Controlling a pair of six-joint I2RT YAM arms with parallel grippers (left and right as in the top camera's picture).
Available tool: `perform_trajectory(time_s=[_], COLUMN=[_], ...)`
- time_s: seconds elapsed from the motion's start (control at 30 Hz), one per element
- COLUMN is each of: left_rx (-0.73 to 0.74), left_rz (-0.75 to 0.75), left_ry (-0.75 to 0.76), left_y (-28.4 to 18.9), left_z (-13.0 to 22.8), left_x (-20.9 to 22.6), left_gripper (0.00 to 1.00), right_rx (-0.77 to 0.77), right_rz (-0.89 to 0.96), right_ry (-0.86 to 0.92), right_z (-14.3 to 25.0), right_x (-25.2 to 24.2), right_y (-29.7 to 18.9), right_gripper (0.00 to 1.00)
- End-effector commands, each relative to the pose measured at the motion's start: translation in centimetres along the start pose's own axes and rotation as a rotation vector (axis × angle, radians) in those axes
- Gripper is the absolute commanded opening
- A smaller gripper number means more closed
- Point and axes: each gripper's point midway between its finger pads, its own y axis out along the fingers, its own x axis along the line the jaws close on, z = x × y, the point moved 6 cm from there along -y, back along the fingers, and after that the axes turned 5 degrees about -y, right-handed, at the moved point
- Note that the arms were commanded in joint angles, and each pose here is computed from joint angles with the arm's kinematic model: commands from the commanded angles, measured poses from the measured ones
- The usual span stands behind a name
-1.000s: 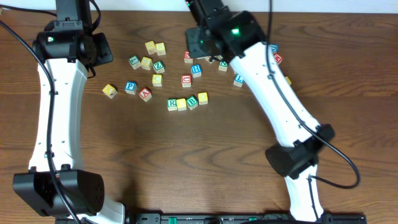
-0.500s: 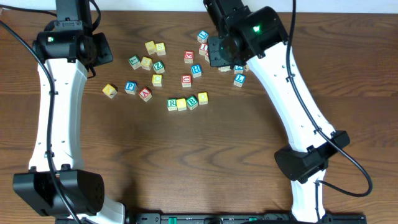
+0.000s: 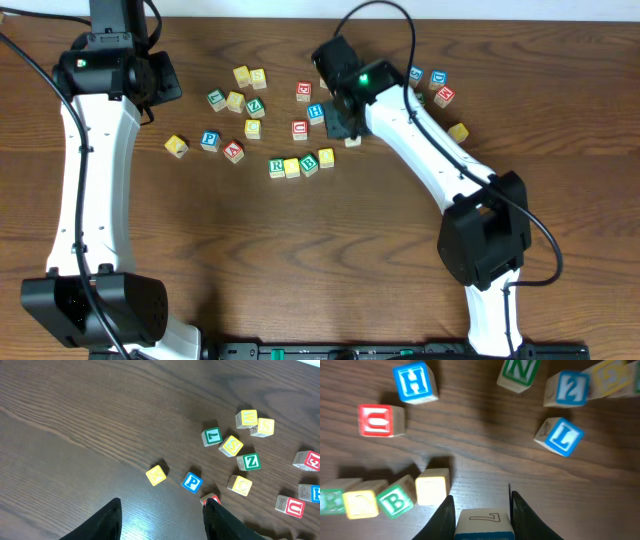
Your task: Spell out ROBOT
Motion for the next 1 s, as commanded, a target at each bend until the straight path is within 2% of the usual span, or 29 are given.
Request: perform_trajectory(time_s=[0.0, 0.33, 0.63, 0.73, 0.77, 0.97], left_rx=[0.002, 0.000, 0.000, 0.000, 0.000, 0.000], left_rz=[-0.011, -0.010, -0.010, -0.010, -0.010, -0.010], left_ry=[0.004, 0.001, 0.001, 0.001, 0.001, 0.001], left_y=[0.3, 0.4, 0.4, 0.4, 0.4, 0.4], left_z=[-0.1, -0.2, -0.2, -0.2, -0.2, -0.2], left_x=[0.1, 0.0, 0.0, 0.0, 0.0, 0.0], left_gripper=[0.52, 0.52, 0.52, 0.52, 0.52, 0.52], right_rx=[0.019, -0.014, -0.011, -0.006, -0.009, -0.008], right_rz=[0.011, -0.003, -0.039, -0.037, -0.038, -0.037], right_ry=[0.031, 0.074, 0.088, 0.088, 0.088, 0.088], right_z=[0.9, 2.4, 3.0, 3.1, 3.0, 3.1], right_x=[-0.3, -0.1, 0.3, 0.4, 0.4, 0.4], right_y=[2.0, 6.0, 7.2, 7.9, 7.9, 8.1], right_gripper=[0.18, 0.18, 0.19, 0.23, 0.29, 0.30])
